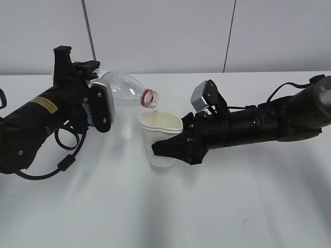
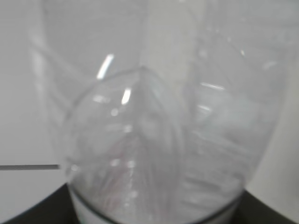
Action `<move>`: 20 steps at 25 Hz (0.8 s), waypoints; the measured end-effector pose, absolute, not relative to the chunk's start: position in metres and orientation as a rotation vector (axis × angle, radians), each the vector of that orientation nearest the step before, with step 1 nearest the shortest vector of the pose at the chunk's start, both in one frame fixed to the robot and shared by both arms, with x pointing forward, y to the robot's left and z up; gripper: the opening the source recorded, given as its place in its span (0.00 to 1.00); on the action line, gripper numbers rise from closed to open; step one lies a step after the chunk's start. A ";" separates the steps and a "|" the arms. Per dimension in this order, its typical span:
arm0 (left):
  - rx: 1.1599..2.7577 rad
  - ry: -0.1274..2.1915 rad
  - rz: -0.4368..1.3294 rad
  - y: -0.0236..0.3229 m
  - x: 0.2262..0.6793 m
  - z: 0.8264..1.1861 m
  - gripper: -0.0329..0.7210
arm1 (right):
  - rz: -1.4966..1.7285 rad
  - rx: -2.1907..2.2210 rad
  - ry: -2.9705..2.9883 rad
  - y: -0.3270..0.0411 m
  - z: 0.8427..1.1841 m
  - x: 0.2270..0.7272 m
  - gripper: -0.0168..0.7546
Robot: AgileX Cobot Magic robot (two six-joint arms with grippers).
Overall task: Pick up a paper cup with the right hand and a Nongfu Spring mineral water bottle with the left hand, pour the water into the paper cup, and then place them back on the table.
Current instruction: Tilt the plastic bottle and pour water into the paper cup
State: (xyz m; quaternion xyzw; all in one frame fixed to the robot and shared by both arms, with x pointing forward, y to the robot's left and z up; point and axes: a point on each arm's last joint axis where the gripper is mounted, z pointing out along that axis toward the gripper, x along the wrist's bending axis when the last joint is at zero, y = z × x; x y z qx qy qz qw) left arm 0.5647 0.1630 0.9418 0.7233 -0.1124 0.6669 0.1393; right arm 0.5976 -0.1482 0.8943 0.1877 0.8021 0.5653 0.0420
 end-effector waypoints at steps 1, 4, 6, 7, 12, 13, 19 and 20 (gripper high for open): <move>2.093 -0.336 1.933 0.163 0.565 0.942 0.53 | 1.730 0.574 2.455 -0.148 0.894 0.598 0.62; 2.094 -0.347 1.940 0.163 0.565 0.942 0.53 | 1.730 0.574 2.455 -0.148 0.894 0.598 0.62; 2.095 -0.350 1.941 0.163 0.565 0.942 0.53 | 1.730 0.574 2.455 -0.148 0.894 0.598 0.62; 2.095 -0.350 1.941 0.163 0.565 0.942 0.53 | 1.730 0.574 2.455 -0.148 0.894 0.598 0.62; 2.094 -0.352 1.943 0.163 0.565 0.942 0.53 | 1.729 0.575 2.455 -0.148 0.894 0.598 0.62; 2.094 -0.352 1.943 0.163 0.565 0.942 0.53 | 1.729 0.575 2.455 -0.148 0.894 0.598 0.62; 2.093 -0.357 1.950 0.163 0.565 0.942 0.53 | 1.727 0.576 2.455 -0.148 0.894 0.598 0.62; 2.092 -0.363 1.955 0.163 0.565 0.942 0.53 | 1.727 0.576 2.455 -0.148 0.894 0.598 0.62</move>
